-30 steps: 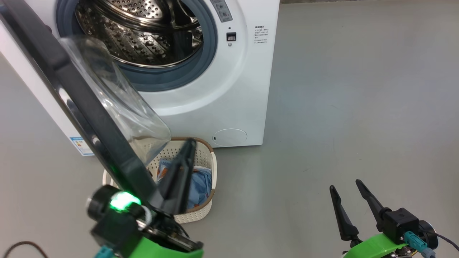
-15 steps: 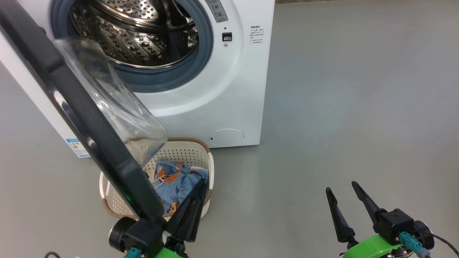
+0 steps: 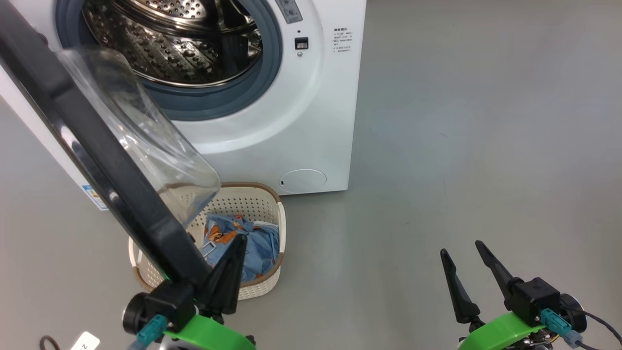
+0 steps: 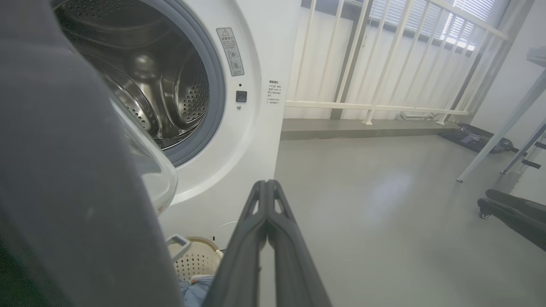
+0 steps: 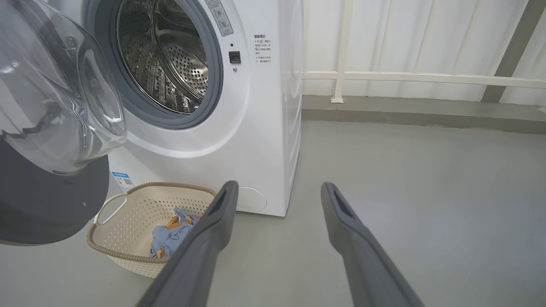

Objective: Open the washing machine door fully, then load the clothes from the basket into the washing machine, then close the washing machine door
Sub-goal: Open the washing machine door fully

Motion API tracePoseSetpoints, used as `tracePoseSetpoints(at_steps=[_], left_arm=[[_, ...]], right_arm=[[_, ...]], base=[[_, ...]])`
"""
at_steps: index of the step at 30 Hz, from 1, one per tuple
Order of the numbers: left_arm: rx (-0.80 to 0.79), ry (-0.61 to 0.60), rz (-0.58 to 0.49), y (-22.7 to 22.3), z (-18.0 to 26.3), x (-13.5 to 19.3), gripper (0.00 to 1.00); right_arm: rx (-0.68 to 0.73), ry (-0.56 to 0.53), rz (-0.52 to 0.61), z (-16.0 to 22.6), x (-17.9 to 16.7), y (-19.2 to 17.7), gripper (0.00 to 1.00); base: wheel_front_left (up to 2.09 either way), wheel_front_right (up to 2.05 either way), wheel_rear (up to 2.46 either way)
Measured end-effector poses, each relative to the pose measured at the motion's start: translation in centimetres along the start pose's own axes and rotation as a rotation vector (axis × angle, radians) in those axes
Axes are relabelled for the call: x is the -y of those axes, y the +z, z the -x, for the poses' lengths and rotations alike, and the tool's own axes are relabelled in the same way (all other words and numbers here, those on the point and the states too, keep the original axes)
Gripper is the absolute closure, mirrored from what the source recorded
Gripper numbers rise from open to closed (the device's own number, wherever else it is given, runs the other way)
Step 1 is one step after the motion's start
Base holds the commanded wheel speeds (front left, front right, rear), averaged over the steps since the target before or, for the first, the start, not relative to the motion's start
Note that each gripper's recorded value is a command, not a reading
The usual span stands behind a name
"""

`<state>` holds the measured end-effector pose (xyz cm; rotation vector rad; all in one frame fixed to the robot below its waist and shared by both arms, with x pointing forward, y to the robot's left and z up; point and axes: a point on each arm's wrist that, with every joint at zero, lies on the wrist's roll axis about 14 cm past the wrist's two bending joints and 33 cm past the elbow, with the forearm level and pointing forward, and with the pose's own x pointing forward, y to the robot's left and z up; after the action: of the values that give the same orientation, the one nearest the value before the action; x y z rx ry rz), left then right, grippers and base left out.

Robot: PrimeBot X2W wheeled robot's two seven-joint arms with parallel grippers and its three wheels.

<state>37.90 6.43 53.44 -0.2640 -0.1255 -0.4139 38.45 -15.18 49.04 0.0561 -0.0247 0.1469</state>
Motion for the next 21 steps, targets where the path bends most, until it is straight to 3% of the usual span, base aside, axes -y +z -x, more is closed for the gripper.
tracePoseSetpoints(at_steps=[21], left_arm=[[0.009,0.110,0.024,0.1,0.3,-3.1,1.00]], right_arm=[[-0.034,0.025,-0.029,-0.6,-0.9,-1.2,0.00]], base=[[0.00,0.00,0.00]])
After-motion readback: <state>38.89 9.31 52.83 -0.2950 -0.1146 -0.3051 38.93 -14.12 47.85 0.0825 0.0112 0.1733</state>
